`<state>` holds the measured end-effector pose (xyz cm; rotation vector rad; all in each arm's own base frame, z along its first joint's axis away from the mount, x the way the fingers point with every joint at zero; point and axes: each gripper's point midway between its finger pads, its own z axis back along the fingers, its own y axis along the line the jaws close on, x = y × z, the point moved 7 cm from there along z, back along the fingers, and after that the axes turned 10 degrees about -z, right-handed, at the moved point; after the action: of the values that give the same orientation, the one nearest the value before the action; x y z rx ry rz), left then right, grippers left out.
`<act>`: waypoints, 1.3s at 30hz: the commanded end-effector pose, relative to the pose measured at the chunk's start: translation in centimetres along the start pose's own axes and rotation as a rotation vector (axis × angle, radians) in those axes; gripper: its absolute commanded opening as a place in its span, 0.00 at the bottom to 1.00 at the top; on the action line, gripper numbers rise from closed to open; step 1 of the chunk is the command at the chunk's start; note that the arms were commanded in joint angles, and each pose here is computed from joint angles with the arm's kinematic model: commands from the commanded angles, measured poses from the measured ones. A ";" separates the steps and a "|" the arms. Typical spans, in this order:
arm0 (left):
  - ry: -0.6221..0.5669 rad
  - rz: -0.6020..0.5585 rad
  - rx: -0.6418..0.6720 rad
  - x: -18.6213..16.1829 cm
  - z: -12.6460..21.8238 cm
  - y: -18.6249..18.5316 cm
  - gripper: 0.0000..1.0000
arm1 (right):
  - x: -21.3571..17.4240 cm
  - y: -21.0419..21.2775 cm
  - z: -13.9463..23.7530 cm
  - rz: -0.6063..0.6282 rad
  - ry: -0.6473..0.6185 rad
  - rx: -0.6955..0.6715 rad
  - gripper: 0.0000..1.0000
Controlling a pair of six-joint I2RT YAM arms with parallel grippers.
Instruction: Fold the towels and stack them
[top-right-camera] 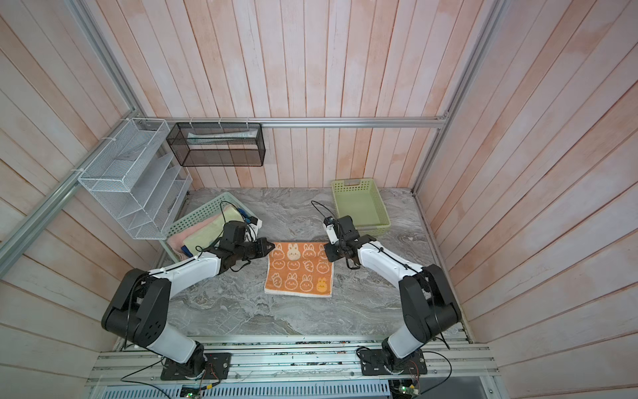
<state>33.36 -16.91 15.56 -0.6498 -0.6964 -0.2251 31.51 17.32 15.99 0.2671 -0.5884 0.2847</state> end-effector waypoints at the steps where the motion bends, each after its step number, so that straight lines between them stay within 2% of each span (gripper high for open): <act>1: -0.027 -0.031 0.014 -1.2 0.7 -0.1 0.00 | -2.3 0.5 0.6 -0.050 0.053 0.060 0.00; 3: -0.029 -0.019 0.025 -2.4 1.0 0.2 0.03 | -3.7 0.8 1.0 -0.081 0.084 0.112 0.00; 8: -0.041 -0.008 0.015 -4.9 2.3 -0.2 0.22 | -6.7 2.0 3.0 -0.146 0.124 0.236 0.22; 12: -0.041 -0.003 0.035 -6.5 3.7 -0.3 0.30 | -8.0 2.5 5.2 -0.207 0.110 0.303 0.31; 17: -0.033 0.020 0.078 -8.2 5.2 0.1 0.35 | -9.0 1.1 6.1 -0.345 0.059 0.208 0.35; 21: 0.013 0.061 0.086 -8.6 5.2 0.2 0.40 | -9.2 0.7 5.2 -0.428 0.099 0.196 0.37; 28: 0.138 0.205 0.075 -9.6 4.0 0.5 0.44 | -10.8 1.9 2.5 -0.468 0.303 0.247 0.39; 33: 0.168 0.254 0.069 -10.4 3.3 0.9 0.46 | -11.5 2.6 1.9 -0.474 0.331 0.261 0.39; 39: 0.190 0.250 0.061 -10.6 2.3 1.2 0.45 | -11.6 2.5 1.1 -0.472 0.348 0.236 0.37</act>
<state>23.72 -14.25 8.70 -0.6130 -0.4097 -0.0274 20.74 16.76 10.68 0.5638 -0.1491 -0.0542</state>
